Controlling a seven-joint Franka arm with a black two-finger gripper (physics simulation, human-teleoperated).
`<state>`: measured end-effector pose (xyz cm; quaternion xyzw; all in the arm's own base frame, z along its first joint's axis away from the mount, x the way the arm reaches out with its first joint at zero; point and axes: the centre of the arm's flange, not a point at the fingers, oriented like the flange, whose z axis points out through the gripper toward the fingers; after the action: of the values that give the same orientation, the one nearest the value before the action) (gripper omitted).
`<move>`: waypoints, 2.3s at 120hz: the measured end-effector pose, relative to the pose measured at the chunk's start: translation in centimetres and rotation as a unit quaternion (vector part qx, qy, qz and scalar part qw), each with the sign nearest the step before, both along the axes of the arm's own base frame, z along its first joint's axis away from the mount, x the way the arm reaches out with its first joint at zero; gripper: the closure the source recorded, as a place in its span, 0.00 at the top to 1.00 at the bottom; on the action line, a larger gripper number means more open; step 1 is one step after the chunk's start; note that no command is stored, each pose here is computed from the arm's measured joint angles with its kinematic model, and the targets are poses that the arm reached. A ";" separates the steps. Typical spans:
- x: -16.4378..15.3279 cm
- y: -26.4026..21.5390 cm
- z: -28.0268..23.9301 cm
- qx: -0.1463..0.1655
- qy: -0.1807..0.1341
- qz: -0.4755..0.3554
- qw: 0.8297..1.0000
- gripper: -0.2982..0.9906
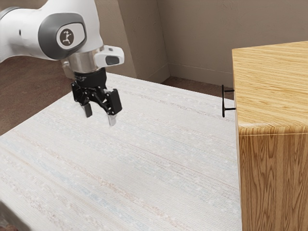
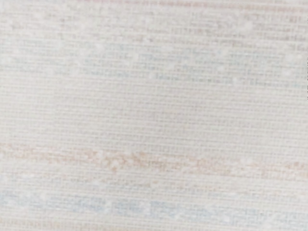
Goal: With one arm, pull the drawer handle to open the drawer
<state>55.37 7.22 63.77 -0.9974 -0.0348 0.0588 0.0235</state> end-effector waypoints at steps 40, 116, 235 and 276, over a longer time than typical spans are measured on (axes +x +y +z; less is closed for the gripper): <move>-0.9 0.5 7.0 0.006 -0.097 -0.009 0.995 0.77; 1.7 -7.1 7.9 -0.067 -0.161 0.027 0.984 0.77; 6.5 -16.8 4.4 -0.182 -0.164 0.047 0.968 0.77; 8.5 -18.1 3.0 -0.205 -0.187 0.060 0.959 0.76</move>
<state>63.86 -10.88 66.78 -0.9701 -0.0857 -0.1214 -0.1921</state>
